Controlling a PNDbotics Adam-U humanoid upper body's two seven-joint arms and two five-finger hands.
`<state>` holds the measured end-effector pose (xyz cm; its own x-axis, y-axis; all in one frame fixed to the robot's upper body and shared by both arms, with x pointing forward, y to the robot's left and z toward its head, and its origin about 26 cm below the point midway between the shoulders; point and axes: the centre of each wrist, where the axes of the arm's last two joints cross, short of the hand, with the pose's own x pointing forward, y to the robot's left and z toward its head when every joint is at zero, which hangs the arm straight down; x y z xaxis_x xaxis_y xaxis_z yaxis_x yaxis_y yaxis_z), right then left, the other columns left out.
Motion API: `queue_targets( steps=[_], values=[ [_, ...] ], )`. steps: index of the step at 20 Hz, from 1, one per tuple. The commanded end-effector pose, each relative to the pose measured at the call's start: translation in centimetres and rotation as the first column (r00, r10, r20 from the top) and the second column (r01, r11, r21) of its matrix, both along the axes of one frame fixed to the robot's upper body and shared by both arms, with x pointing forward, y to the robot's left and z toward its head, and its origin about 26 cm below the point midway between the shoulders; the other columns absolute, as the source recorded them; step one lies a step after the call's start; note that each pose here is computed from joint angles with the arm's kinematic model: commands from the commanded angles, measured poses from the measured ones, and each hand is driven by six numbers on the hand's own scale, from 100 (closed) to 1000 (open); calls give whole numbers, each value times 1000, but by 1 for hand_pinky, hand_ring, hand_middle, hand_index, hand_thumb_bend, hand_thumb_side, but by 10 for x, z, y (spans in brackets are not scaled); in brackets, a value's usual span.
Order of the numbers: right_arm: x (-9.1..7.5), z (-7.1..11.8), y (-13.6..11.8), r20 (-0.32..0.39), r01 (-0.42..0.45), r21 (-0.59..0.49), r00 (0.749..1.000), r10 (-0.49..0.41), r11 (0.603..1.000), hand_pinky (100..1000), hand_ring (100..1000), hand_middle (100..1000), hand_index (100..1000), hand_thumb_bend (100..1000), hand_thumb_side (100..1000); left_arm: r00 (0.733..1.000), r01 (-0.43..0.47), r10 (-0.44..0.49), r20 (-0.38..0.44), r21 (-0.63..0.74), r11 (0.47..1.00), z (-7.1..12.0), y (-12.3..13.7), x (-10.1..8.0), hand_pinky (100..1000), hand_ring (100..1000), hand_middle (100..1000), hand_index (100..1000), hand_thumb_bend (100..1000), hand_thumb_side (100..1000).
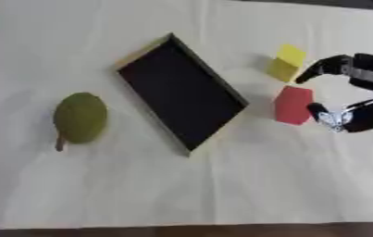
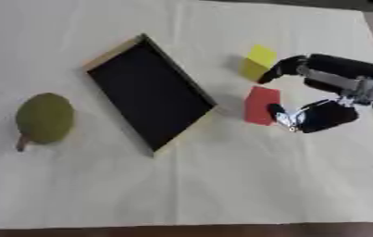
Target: Pick up objects on the table and place them in the box.
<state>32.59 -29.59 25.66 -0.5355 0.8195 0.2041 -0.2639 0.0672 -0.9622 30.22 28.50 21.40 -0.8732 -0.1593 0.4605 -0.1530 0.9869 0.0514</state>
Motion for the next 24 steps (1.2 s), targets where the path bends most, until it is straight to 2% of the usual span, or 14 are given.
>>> queue_targets(
  steps=[1, 2, 6, 14, 24],
  values=[
    [1, 9, -3, 19, 21, -17, 1000, -21, 1000, 1000, 915, 824, 857, 289, 199, 1000, 9, -9, 21, 4, 1000, 7, -1, -2, 717, 715, 755, 806, 185, 518],
    [2, 9, -3, 19, 27, -14, 999, -27, 1000, 1000, 914, 824, 857, 298, 218, 1000, 9, -9, 21, 3, 1000, 7, -1, -2, 717, 715, 755, 806, 183, 518],
    [5, 6, -4, 23, 51, 9, 998, -51, 999, 1000, 916, 828, 860, 285, 198, 1000, 9, -9, 19, 2, 1000, 7, -2, -2, 718, 715, 755, 805, 183, 520],
    [9, 1, -5, 36, 78, 52, 996, -80, 996, 1000, 917, 830, 865, 237, 115, 1000, 7, -7, 14, -1, 1000, 6, -2, -3, 718, 716, 756, 805, 176, 523],
    [16, -7, -3, 50, 101, 40, 993, -103, 994, 1000, 921, 838, 870, 252, 126, 1000, 8, -8, 12, 0, 1000, 6, -2, -2, 720, 717, 758, 804, 172, 527]
  ],
)
